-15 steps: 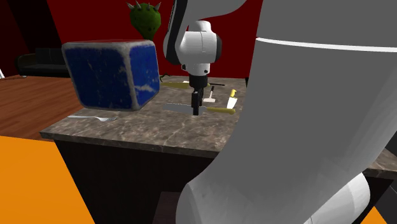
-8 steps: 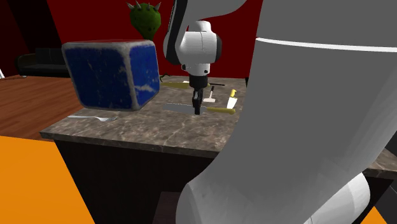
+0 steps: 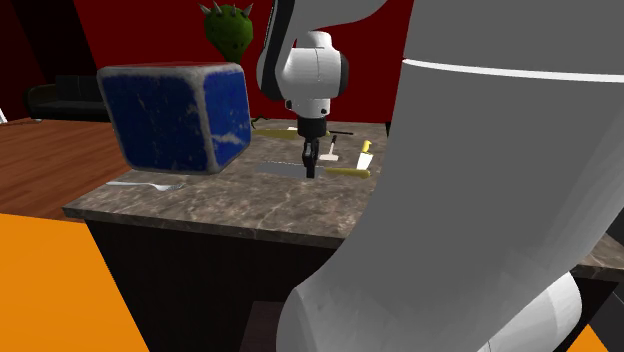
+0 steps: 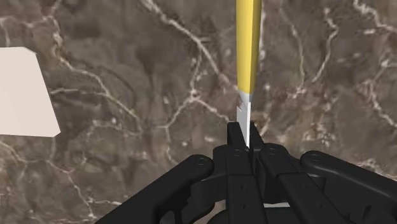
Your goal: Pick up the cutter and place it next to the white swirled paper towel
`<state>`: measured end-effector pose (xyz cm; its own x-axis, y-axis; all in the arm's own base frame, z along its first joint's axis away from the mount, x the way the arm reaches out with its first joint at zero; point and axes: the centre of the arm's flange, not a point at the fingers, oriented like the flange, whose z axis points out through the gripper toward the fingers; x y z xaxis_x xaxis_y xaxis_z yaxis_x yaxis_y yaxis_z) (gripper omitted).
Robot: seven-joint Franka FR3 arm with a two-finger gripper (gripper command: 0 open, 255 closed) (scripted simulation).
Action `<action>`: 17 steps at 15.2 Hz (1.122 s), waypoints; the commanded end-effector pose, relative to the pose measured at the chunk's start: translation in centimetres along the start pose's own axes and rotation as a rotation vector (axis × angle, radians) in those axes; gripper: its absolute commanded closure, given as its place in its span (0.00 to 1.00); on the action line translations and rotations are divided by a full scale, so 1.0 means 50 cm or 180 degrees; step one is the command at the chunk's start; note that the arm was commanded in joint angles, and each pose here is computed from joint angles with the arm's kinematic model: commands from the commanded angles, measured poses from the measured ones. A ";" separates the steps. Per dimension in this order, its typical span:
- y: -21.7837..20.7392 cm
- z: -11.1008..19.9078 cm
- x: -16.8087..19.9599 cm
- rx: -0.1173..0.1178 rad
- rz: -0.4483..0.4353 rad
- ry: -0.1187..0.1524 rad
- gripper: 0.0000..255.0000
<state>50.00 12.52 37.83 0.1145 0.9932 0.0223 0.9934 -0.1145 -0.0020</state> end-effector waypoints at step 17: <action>-0.001 -0.185 0.004 0.0000 0.0000 0.0000 1.00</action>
<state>49.96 12.49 46.57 0.1144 0.9932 0.0224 0.9934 -0.1144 -0.0016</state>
